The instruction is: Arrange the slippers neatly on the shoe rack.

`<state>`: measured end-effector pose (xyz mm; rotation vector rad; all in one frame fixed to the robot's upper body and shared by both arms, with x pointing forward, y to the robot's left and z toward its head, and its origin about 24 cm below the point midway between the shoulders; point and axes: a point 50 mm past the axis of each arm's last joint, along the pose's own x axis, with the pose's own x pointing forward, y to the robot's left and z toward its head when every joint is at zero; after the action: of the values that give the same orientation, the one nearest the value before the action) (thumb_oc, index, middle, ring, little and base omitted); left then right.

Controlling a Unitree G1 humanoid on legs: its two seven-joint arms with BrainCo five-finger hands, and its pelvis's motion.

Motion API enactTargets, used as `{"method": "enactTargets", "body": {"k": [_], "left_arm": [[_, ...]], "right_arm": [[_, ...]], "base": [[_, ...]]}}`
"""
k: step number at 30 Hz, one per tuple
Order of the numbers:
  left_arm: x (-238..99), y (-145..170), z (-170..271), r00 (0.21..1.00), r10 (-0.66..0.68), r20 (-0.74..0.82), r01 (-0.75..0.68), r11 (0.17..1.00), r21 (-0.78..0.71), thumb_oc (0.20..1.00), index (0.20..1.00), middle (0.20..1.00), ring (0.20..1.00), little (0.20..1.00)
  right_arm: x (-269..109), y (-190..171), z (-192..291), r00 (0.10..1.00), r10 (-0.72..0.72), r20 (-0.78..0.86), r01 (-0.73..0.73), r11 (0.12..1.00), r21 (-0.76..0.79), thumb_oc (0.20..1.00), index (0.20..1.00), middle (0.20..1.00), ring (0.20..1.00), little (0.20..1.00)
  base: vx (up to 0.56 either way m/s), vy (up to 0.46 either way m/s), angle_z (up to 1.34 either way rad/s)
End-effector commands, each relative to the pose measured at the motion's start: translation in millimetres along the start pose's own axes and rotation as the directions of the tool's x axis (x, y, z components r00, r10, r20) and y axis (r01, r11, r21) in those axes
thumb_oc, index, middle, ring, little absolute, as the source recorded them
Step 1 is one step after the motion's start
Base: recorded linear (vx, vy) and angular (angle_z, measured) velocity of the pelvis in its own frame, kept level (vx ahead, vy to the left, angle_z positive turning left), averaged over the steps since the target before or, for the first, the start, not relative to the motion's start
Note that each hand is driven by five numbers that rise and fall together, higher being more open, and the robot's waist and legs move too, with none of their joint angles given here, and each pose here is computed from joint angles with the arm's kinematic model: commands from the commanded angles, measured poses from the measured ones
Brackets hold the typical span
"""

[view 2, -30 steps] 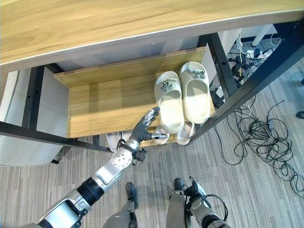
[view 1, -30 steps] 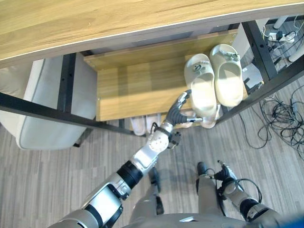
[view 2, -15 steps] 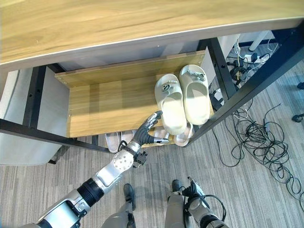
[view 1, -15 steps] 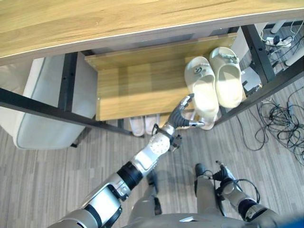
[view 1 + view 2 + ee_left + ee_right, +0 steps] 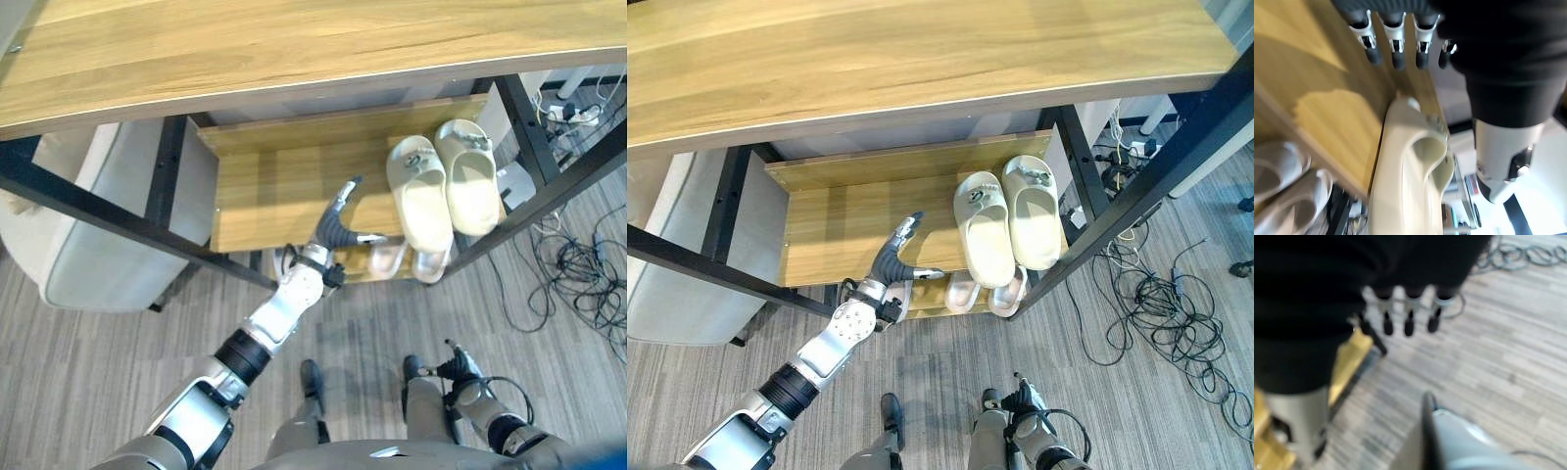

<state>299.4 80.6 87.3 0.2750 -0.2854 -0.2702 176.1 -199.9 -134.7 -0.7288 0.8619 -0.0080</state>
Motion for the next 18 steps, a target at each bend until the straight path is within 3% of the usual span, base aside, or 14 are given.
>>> {"method": "enactTargets", "body": {"k": [1,18], "left_arm": [[3.2,11.4,27.5,0.986,0.014,0.166,-0.023,0.998,0.052,1.000,1.000,1.000,1.000,1.000],[-69.7,29.4,-10.3,0.991,-0.129,0.018,0.119,0.954,0.277,1.000,1.000,1.000,1.000,1.000]], "right_arm": [[-4.1,10.3,-7.7,0.999,0.037,-0.030,-0.037,0.999,-0.006,1.000,1.000,1.000,1.000,1.000],[-10.2,21.8,-12.9,0.996,0.083,-0.024,-0.083,0.996,-0.012,1.000,1.000,1.000,1.000,1.000]], "base": [[0.06,0.009,0.06],[0.04,-0.001,0.05]]}}
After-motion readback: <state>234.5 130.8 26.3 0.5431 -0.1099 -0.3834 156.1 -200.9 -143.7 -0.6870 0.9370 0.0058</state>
